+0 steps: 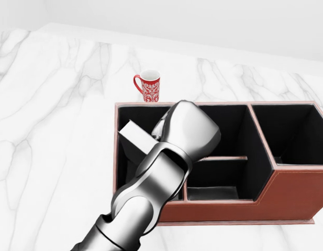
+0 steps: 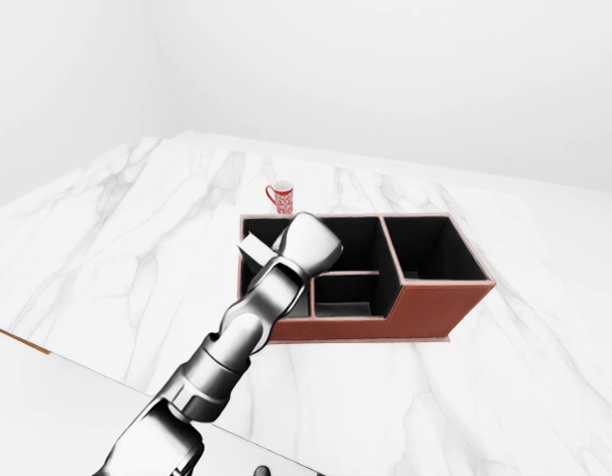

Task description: Pick up the book and place it in the left compartment of the caddy.

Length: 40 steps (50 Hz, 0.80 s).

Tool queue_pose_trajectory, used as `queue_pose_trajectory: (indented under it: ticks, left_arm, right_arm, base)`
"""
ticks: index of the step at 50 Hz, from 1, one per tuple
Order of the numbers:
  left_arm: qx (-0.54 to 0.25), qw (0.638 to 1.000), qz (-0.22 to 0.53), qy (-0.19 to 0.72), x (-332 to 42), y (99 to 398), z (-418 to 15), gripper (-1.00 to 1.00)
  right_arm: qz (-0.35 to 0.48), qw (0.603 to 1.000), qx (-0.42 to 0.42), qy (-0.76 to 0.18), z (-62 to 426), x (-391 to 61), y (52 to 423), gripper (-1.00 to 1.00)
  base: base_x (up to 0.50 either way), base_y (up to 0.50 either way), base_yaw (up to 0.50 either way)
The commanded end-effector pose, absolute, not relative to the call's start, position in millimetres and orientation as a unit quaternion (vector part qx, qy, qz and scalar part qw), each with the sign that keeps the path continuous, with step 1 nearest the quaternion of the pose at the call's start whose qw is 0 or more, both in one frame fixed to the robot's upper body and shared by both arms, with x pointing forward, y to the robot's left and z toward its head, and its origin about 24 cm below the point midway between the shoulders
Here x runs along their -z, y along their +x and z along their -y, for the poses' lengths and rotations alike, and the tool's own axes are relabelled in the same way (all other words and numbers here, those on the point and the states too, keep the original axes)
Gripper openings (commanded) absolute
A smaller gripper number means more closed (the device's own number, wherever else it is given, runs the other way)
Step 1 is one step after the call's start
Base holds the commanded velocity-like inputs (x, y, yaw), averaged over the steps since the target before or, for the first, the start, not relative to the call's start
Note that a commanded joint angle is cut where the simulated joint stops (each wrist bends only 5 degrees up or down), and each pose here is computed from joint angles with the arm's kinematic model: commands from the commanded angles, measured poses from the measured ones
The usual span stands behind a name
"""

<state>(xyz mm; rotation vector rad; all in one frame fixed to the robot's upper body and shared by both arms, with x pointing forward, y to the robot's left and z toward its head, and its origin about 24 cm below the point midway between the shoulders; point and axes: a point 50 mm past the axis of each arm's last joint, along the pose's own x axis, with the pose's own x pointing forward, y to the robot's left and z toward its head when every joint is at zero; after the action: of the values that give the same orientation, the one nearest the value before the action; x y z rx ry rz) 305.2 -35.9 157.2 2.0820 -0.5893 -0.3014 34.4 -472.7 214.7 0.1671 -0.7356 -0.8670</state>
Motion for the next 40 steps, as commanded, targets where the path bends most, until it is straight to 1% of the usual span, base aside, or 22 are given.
queue_pose_trajectory:
  ticks: [1,12,29,40]
  left_arm:
    - [0.141,0.431,0.251,0.855,-140.5,307.1,43.8,-1.0]
    - [0.162,0.411,0.252,0.861,-122.6,314.0,45.4,-1.0]
    - [0.204,0.398,0.253,0.858,-82.0,330.0,36.8,-1.0]
    - [0.209,0.411,0.25,0.851,-67.7,331.7,32.6,-1.0]
  right_arm:
    - [0.349,0.839,0.41,0.079,472.9,-215.4,33.8,1.0]
    - [0.343,0.842,0.409,0.083,473.3,-211.3,37.1,1.0]
    - [0.345,0.841,0.409,0.079,472.7,-213.1,35.0,1.0]
    - [0.347,0.84,0.41,0.076,472.0,-214.7,33.3,1.0]
  base:
    - [0.0,0.0,0.0]
    - [0.0,0.0,0.0]
    - [0.0,0.0,0.0]
    - [0.0,0.0,0.0]
